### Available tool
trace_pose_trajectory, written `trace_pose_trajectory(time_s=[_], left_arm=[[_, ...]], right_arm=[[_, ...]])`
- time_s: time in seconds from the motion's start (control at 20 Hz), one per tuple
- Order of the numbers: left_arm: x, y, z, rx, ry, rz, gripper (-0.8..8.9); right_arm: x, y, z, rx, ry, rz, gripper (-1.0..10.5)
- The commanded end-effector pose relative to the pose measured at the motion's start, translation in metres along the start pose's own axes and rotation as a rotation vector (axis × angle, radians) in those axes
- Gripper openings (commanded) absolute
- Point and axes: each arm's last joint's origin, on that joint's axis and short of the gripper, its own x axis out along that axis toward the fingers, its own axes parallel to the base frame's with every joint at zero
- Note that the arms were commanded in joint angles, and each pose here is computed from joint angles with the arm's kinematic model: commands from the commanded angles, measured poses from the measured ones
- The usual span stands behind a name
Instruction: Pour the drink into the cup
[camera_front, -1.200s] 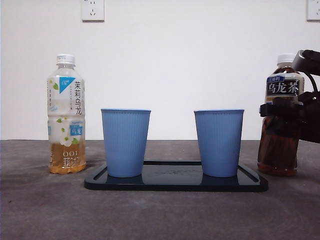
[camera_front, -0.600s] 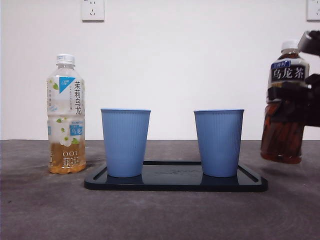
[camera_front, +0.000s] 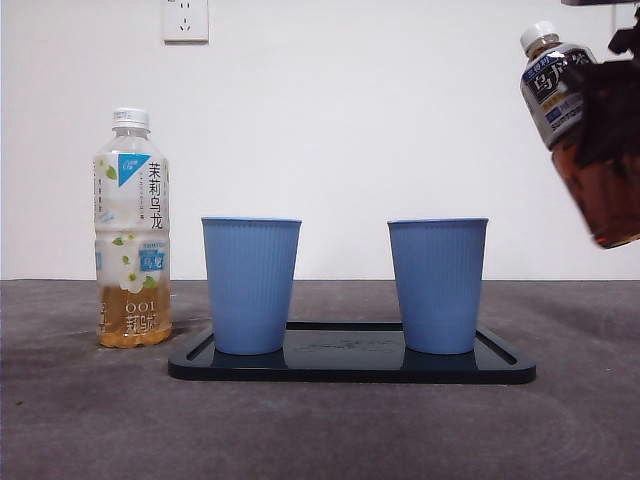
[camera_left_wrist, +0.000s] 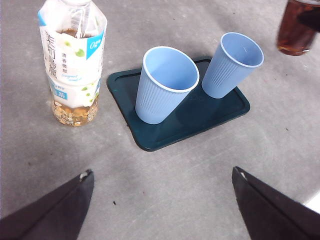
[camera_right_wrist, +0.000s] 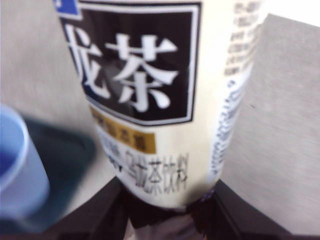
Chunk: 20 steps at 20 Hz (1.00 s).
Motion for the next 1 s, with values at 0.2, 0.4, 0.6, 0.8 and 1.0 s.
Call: trace_pose_trajectory(time_s=[0.2, 0.4, 0.6, 0.8, 1.0], left_arm=[[-0.003, -0.003, 0.006, 0.033, -0.026, -0.017, 4.42], [-0.001, -0.006, 0.006, 0.047, -0.020, -0.037, 4.42], [0.000, -0.009, 0.006, 0.062, -0.012, -0.060, 4.42], [0.001, -0.012, 0.006, 0.076, -0.005, -0.083, 4.42], [0.001, -0.014, 0.005, 0.086, -0.001, -0.098, 4.42]], right_arm=[[-0.034, -0.001, 0.036, -0.255, 0.051, -0.076, 0.2], [-0.046, 0.010, 0.043, -0.456, 0.131, -0.155, 0.2], [-0.043, 0.024, 0.040, -0.638, 0.234, -0.238, 0.2], [-0.034, 0.042, 0.039, -0.824, 0.310, -0.315, 0.2], [-0.027, 0.056, 0.038, -0.941, 0.340, -0.316, 0.2]])
